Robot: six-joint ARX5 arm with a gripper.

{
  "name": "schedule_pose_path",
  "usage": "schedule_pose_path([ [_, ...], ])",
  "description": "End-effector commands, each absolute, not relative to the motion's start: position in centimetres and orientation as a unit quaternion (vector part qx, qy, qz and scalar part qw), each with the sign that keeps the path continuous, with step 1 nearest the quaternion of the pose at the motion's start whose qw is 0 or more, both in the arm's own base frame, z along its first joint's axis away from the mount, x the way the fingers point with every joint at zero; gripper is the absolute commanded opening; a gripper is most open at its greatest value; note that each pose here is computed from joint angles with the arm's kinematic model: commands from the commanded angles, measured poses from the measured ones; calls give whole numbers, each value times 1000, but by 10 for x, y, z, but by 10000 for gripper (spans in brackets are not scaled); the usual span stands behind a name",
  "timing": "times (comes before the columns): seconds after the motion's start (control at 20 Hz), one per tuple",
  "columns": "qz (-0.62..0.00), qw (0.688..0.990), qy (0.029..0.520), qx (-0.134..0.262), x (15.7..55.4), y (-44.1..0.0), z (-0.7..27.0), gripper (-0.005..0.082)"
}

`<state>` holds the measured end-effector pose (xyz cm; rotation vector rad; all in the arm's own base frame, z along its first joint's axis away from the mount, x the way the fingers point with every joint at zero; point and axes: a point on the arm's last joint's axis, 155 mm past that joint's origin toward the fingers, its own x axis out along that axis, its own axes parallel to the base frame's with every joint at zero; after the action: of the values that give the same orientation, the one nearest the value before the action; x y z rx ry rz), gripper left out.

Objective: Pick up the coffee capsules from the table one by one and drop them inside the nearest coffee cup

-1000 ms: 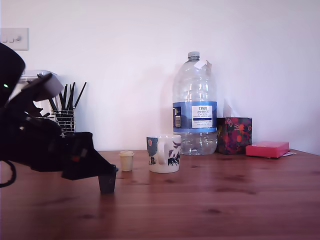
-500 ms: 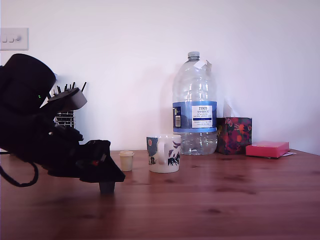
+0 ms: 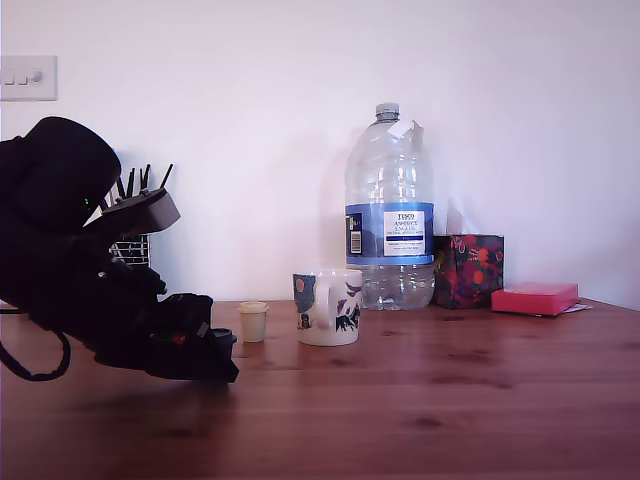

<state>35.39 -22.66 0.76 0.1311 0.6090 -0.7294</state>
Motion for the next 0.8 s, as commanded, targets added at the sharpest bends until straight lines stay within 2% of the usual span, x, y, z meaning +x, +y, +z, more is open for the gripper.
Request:
schedule_pose_path([
  [0.0,-352,887,292,67,354,-226,5,194],
  [0.25,-355,894,266,62,363,-231,18,195],
  [0.65,-370,910,182,53,410,-259,88,195],
  [0.75,-370,911,176,53,424,-265,105,195],
])
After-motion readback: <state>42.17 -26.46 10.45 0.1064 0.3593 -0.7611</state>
